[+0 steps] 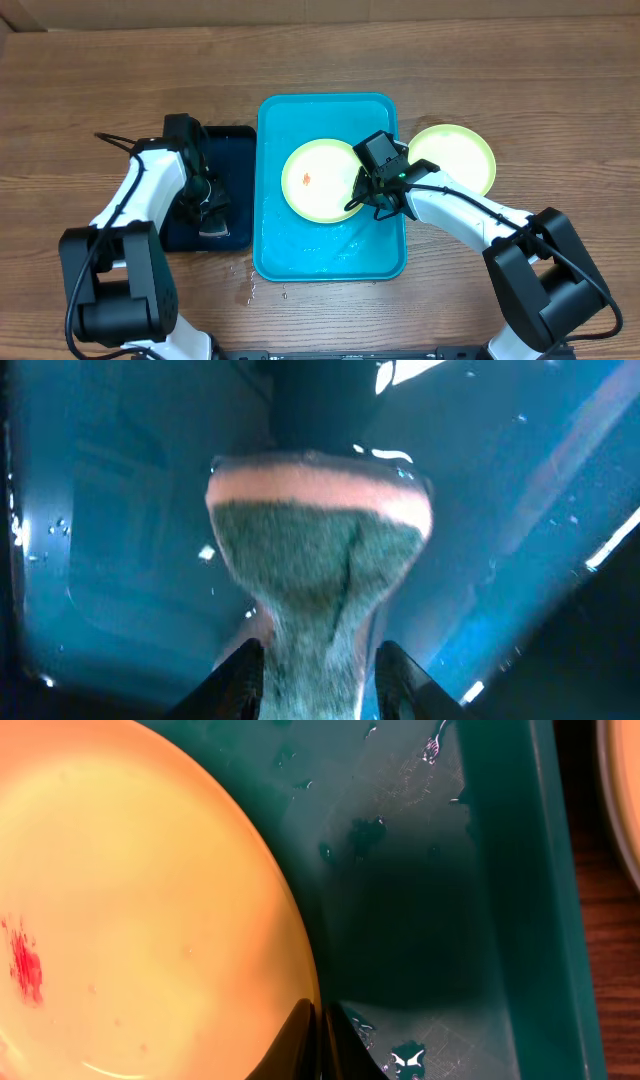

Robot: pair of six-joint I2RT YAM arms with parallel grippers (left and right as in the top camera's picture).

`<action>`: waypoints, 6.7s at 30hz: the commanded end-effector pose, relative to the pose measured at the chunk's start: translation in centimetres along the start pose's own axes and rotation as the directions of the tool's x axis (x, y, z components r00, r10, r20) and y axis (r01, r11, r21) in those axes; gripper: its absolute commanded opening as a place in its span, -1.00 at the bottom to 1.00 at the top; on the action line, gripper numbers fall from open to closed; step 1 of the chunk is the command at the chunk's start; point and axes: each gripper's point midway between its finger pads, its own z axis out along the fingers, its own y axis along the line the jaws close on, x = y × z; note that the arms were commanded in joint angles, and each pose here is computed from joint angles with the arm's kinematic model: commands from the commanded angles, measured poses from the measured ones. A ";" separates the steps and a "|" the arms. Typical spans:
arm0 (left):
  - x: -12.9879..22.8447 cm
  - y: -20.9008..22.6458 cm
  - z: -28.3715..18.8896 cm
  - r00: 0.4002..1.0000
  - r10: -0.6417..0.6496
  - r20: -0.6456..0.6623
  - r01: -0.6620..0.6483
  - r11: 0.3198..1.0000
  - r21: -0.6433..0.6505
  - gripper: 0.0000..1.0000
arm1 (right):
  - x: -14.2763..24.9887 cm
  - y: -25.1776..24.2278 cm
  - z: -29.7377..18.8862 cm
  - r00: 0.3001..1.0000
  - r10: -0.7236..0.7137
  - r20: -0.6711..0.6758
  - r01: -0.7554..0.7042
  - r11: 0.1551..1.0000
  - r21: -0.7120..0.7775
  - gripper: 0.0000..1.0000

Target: Clean dirty plates on tray and stack at the side

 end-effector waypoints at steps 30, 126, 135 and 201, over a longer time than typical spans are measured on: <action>-6.4 -0.2 -4.3 0.975 0.079 0.209 -0.073 0.997 -0.037 -0.91 | 0.1 0.1 -0.4 1.000 -0.003 0.006 0.003 1.000 -0.005 -0.91; -4.3 -10.1 -11.0 0.840 0.303 0.449 -0.450 0.852 0.267 -0.92 | 0.9 1.8 -0.5 0.999 -0.008 -0.048 0.004 0.996 -0.093 -0.92; -1.3 -15.1 -11.1 0.802 0.392 0.452 -0.545 0.790 0.281 -0.92 | 2.2 3.0 -0.6 0.997 -0.045 -0.065 0.038 0.993 -0.115 -0.92; 1.2 -15.7 -4.2 0.872 0.432 0.232 -0.482 0.842 0.242 -0.91 | 2.0 3.3 -0.6 0.998 -0.066 -0.017 0.064 0.993 -0.099 -0.87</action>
